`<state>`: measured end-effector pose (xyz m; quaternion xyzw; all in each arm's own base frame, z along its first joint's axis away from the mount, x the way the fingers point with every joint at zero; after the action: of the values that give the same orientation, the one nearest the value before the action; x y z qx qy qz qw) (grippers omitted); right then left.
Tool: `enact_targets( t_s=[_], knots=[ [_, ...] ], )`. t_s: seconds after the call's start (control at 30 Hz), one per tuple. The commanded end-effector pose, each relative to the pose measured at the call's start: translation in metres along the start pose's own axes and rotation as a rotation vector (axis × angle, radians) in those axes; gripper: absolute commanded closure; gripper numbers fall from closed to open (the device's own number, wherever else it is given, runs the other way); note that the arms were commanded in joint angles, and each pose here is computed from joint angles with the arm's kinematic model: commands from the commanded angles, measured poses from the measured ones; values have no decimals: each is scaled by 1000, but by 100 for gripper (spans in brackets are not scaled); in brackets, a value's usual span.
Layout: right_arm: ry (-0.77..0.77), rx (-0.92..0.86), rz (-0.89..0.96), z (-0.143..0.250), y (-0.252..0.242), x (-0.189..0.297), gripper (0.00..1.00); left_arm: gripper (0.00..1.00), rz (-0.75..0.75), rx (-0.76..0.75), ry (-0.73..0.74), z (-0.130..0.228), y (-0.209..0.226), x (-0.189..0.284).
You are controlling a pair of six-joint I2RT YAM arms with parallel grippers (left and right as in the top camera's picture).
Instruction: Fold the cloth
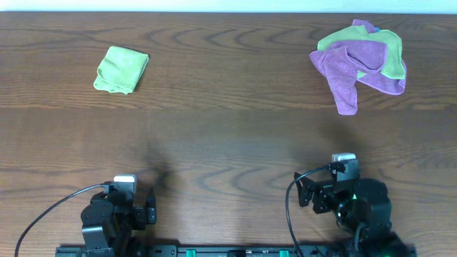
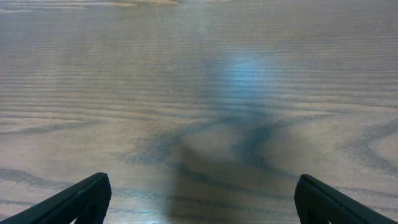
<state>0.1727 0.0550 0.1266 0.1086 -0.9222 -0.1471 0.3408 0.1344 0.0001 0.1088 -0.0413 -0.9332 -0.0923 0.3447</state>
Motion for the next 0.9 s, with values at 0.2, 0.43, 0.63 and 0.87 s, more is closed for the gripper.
enact_targets(
  t_s=[0.2, 0.43, 0.63, 0.87],
  knots=[
    [-80, 107, 120, 17, -35, -9, 1, 5, -15, -10, 62, 15, 1, -2],
    [-113, 143, 168, 16, -46, -8, 1, 4, -15, -10, 62, 15, 1, -2],
    [-117, 154, 189, 17, -49, -5, 1, 5, -15, -10, 62, 15, 1, -2],
    [-131, 156, 189, 16, -48, -4, 1, 5, -15, -10, 62, 15, 1, -2]
  ],
)
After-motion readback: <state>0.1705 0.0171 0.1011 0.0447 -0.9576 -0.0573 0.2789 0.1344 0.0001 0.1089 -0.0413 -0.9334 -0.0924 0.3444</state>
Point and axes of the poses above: each gripper's point midway between its finger pads, its own x axis back along the fingers, its own y axis along the line the jaws close on, z = x × y, the point moved 3 cm from there along x, back along the fingers, and after that the axes turned 8 degrees about -x, right-handed, at the moved point
